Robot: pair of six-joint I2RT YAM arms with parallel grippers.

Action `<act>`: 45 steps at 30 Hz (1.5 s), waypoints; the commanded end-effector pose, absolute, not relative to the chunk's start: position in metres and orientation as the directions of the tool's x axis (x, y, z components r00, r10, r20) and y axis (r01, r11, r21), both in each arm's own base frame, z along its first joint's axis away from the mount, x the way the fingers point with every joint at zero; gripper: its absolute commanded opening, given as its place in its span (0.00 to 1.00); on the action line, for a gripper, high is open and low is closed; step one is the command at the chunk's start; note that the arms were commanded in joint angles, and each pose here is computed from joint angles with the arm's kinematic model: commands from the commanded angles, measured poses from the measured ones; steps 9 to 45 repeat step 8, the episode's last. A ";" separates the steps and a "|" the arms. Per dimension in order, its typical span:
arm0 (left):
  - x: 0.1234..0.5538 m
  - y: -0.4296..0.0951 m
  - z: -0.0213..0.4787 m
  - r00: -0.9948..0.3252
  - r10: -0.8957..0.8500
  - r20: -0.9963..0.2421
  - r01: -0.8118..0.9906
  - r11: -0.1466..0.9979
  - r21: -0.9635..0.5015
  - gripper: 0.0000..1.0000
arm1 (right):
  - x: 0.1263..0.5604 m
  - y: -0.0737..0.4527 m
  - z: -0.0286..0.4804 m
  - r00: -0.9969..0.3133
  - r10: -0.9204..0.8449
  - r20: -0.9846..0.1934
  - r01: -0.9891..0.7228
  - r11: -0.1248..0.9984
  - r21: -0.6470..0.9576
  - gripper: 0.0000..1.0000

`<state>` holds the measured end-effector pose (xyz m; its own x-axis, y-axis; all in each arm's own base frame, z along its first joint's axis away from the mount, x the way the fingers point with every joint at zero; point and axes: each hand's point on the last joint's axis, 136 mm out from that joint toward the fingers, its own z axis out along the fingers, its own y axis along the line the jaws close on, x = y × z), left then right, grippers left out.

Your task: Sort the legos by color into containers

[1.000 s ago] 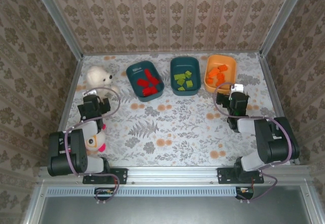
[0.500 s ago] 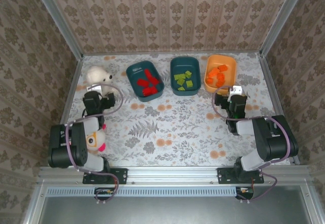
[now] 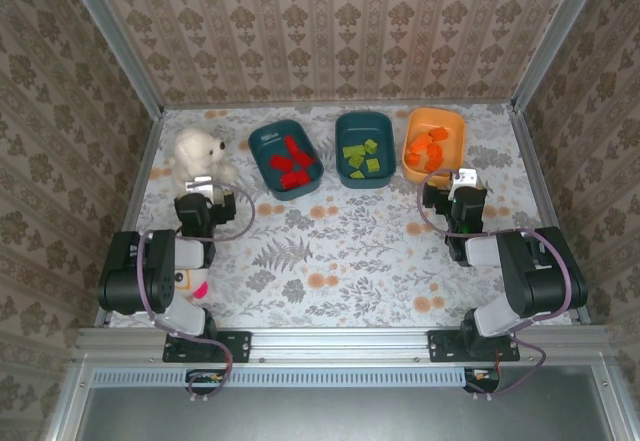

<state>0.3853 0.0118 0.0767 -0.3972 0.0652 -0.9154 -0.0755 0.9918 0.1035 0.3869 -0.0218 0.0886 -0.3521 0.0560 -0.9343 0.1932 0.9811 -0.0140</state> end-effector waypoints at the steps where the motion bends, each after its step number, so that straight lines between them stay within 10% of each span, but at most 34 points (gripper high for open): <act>1: 0.395 0.017 0.096 -0.336 0.056 -0.940 -0.105 0.990 0.096 1.00 | 0.395 -0.021 0.100 -0.314 0.041 -0.948 0.195 0.981 -0.022 1.00; 45: 0.395 0.016 0.096 -0.343 0.065 -0.937 -0.104 0.989 0.107 1.00 | 0.395 -0.022 0.100 -0.314 0.042 -0.949 0.194 0.981 -0.021 1.00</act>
